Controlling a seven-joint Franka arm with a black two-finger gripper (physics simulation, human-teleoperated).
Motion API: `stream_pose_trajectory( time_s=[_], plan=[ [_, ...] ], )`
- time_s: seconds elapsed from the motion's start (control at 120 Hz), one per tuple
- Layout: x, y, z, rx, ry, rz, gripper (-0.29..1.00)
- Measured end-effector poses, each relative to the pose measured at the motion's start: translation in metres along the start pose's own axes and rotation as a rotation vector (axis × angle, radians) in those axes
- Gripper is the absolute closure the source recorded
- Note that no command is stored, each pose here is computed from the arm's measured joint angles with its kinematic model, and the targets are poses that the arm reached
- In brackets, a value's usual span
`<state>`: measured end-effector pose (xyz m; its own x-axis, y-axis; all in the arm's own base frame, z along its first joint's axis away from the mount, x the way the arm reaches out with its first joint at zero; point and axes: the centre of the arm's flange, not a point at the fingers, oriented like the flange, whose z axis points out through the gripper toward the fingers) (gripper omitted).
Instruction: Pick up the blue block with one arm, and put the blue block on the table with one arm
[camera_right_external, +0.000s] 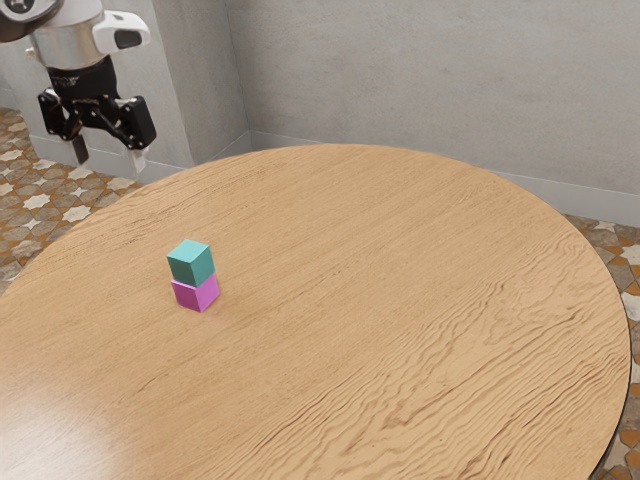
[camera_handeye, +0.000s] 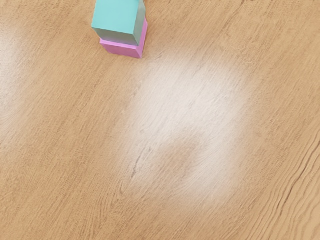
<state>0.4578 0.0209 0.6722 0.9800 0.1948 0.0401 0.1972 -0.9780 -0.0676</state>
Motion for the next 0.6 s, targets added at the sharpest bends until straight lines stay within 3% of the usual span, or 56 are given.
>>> stream_pose_trajectory(
  time_s=[0.1, 0.292, 0.425, 0.6],
  plan=[
    [0.004, -0.006, 0.005, -0.002, 0.012, -0.028, 0.00],
    [0.046, -0.009, 0.073, 0.026, -0.078, -0.070, 0.00],
    [0.067, -0.008, 0.122, 0.060, -0.081, -0.079, 0.00],
    [0.085, -0.015, 0.187, 0.040, -0.055, -0.110, 0.00]
  ],
)
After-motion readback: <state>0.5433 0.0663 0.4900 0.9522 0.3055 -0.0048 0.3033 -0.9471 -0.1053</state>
